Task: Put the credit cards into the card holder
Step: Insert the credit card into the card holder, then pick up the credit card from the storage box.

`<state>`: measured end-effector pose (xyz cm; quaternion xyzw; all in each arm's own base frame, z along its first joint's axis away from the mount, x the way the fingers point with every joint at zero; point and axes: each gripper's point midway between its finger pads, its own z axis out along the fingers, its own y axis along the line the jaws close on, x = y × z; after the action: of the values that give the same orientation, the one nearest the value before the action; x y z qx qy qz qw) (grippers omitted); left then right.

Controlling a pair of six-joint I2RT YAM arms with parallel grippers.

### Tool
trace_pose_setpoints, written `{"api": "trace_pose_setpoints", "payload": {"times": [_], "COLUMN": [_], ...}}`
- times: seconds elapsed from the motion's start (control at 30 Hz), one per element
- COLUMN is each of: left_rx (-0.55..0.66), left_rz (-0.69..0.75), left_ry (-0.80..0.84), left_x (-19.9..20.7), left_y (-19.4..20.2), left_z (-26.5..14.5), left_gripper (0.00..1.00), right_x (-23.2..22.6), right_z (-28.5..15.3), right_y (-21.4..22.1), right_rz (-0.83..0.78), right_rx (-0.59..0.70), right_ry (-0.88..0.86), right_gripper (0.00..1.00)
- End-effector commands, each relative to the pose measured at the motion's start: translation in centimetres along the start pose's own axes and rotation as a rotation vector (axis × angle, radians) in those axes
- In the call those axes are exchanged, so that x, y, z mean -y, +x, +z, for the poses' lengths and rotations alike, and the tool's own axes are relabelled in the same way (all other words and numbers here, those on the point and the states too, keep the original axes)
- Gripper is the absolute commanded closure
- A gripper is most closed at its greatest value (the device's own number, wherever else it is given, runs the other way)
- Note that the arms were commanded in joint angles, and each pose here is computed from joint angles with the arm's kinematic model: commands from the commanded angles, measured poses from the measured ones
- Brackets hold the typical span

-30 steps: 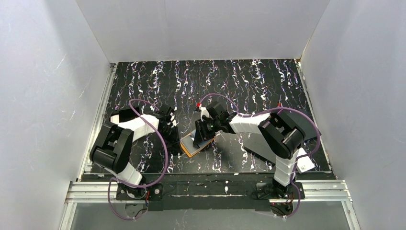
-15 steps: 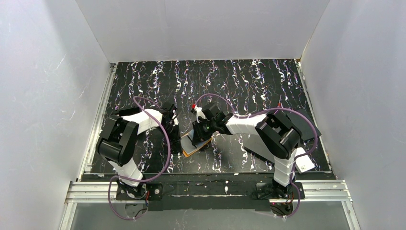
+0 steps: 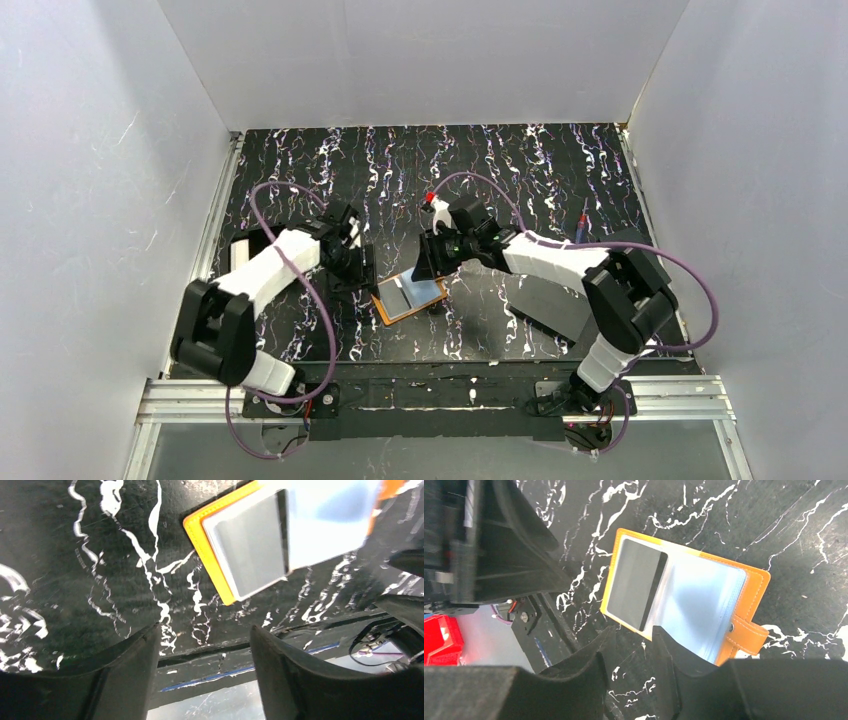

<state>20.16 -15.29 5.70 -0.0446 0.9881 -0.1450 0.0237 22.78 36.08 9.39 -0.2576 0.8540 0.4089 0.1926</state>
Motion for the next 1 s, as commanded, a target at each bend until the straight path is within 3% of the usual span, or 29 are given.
{"api": "trace_pose_setpoints", "payload": {"times": [0.0,0.07,0.13,0.43,0.6,0.97], "left_rx": [0.112,0.175,0.245,0.525,0.470,0.237], "left_rz": [0.010,-0.009,-0.065,-0.318,-0.298,-0.246], "left_ry": [-0.063,-0.119,-0.175,-0.481,-0.622,-0.649], "left_x": [-1.3,-3.1,-5.7,-17.4,-21.2,-24.8], "left_y": [-0.2,-0.9,-1.9,-6.3,-8.7,-11.9], "left_z": [-6.3,-9.0,-11.4,-18.8,-18.6,-13.6], "left_gripper": [0.30,0.21,0.03,0.02,0.02,0.02], "right_x": [-1.3,-1.4,-1.5,-2.7,-3.1,-2.9], "right_z": [-1.8,-2.0,-2.2,-2.7,-3.0,-3.3], "right_y": [0.1,0.1,0.1,0.3,0.4,0.4], "right_rz": [-0.046,-0.061,-0.072,-0.085,-0.093,-0.111], "right_rx": [0.015,0.017,0.019,0.032,0.043,0.049], "right_ry": [-0.024,-0.026,-0.031,-0.110,-0.127,-0.109], "right_gripper": [0.58,0.57,0.57,0.57,0.57,0.57]}}
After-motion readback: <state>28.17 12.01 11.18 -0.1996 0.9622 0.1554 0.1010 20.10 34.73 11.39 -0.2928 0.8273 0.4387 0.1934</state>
